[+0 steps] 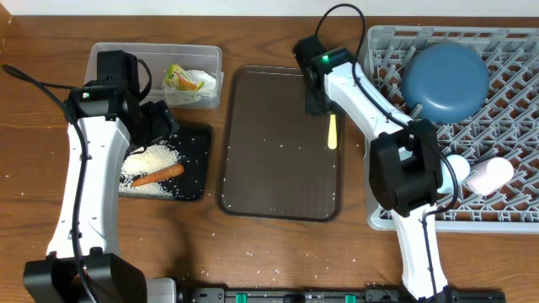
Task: Sort waste into correct bins and load items into the dishwasher rack
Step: 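Return the right gripper to the brown tray and grasp the yellow spoon, then carry the yellow spoon with the right gripper and drop it in the rack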
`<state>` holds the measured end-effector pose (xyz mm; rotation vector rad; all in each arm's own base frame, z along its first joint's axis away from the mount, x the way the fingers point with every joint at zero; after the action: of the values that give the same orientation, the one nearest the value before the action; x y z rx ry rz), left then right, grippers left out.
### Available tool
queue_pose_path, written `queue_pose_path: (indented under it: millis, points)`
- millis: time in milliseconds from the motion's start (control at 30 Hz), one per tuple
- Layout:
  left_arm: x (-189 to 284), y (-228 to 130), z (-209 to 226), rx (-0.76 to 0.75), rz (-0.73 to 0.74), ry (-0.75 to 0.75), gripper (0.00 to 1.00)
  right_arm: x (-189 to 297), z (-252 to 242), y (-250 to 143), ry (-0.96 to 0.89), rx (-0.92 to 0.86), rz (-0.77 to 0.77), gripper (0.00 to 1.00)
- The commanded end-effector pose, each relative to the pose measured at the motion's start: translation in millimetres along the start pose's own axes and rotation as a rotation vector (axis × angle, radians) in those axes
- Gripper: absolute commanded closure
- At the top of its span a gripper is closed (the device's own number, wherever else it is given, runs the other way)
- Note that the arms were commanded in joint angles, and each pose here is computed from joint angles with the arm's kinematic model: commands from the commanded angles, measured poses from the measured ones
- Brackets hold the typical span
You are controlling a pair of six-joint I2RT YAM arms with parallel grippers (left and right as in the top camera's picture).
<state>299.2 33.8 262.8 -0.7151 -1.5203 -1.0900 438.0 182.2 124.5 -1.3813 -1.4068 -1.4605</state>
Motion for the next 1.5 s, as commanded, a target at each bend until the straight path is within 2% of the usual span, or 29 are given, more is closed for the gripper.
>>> queue_pose_path:
  millis: [0,367,467,733,1033,1167,1467]
  points:
    - [-2,-1,2,0.010,0.012,0.011,0.05,-10,-1,-5,-0.007,-0.009,0.027,0.62]
    - [-2,-1,2,0.010,0.012,0.011,0.05,-36,-7,-18,-0.030,-0.009,0.056,0.64]
    - [-2,-1,2,0.010,0.012,0.011,0.05,-40,-8,-21,-0.033,-0.008,0.061,0.70]
    - [-2,-1,2,0.010,0.012,0.011,0.05,-41,-7,-22,-0.013,0.029,0.075,0.99]
    - [-2,-1,2,0.010,0.012,0.011,0.05,-34,-6,-19,0.002,0.067,0.074,0.99]
    - [-2,-1,2,0.010,0.012,0.011,0.05,-11,-1,-12,0.097,0.118,0.080,0.99]
    - [-2,-1,2,0.010,0.012,0.011,0.05,97,-21,3,0.260,0.137,-0.054,0.99]
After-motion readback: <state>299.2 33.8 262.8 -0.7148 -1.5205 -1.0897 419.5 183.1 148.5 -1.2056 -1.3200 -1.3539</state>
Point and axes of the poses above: each gripper's point midway between its finger pads, its own x axis back along the fingers, its own z axis along the line the jaws close on, y = z × x, the point moved 10 cm from there along x, back along the fingers, and after that the axes turned 8 degrees about -x, right-handed, at the moved point
